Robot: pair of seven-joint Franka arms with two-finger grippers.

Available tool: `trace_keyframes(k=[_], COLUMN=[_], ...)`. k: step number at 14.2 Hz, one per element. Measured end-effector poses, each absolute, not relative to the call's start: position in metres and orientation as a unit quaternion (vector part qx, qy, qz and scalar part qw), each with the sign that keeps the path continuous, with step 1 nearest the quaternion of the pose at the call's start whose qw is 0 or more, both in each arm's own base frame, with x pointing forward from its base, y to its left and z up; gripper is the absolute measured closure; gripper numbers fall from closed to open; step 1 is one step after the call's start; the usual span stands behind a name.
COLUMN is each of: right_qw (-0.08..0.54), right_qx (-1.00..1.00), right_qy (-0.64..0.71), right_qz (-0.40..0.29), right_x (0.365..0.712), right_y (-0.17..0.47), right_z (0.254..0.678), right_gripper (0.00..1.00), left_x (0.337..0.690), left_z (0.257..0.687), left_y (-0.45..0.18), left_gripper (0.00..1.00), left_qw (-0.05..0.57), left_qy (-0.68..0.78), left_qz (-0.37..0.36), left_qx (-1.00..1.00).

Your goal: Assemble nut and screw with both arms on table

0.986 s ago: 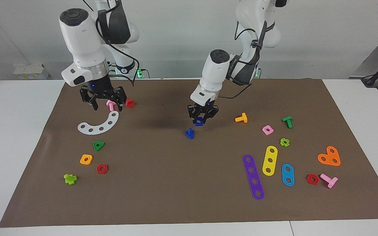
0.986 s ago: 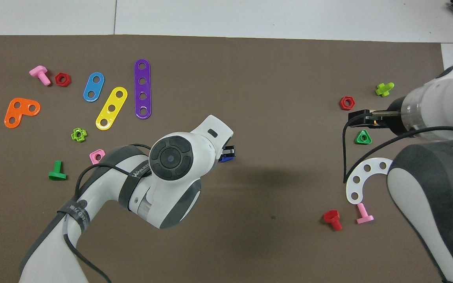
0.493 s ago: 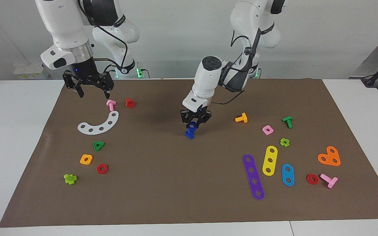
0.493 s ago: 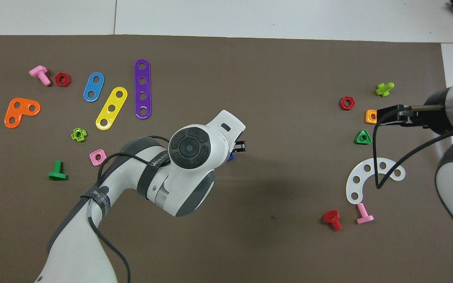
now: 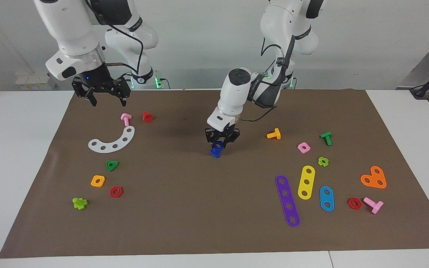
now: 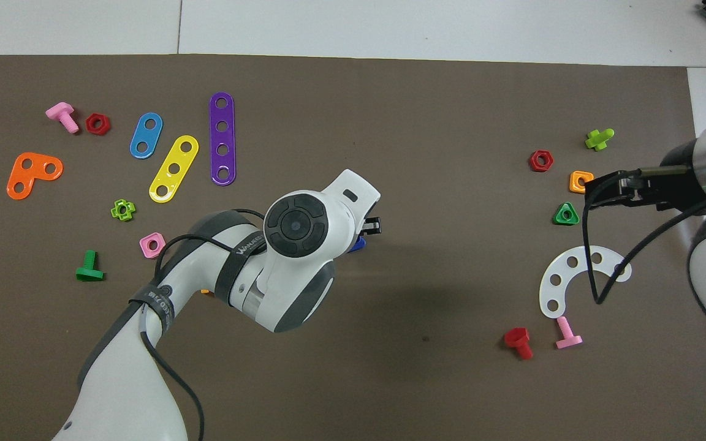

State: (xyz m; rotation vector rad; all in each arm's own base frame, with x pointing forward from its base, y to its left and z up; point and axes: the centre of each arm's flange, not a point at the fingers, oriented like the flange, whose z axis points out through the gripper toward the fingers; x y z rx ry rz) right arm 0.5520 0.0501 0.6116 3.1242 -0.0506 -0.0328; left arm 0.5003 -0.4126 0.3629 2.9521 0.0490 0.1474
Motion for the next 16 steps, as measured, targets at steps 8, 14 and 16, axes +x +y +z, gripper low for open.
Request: trace_keyframes(k=[8, 14, 16], right_qw=[0.010, 0.010, 0.010], right_qx=[1.000, 1.000, 1.000], right_qy=[-0.019, -0.019, -0.019], right_qz=[-0.022, -0.021, -0.021], right_x=[0.5496, 0.5492, 0.5492], right_y=[0.0468, 0.0468, 0.0468], right_z=[0.6010, 0.6019, 0.6020], right_gripper=[0.00, 0.00, 0.00], left_x=[0.5003, 0.4980, 0.4977], left_z=[0.3526, 0.3528, 0.3530], left_y=[-0.4144, -0.4169, -0.4173], left_gripper=[0.54, 0.54, 0.54], left_qw=[0.090, 0.080, 0.077], left_qy=[0.016, -0.002, -0.007], left_qz=[0.046, 0.055, 0.058], left_qx=[0.995, 0.995, 0.995])
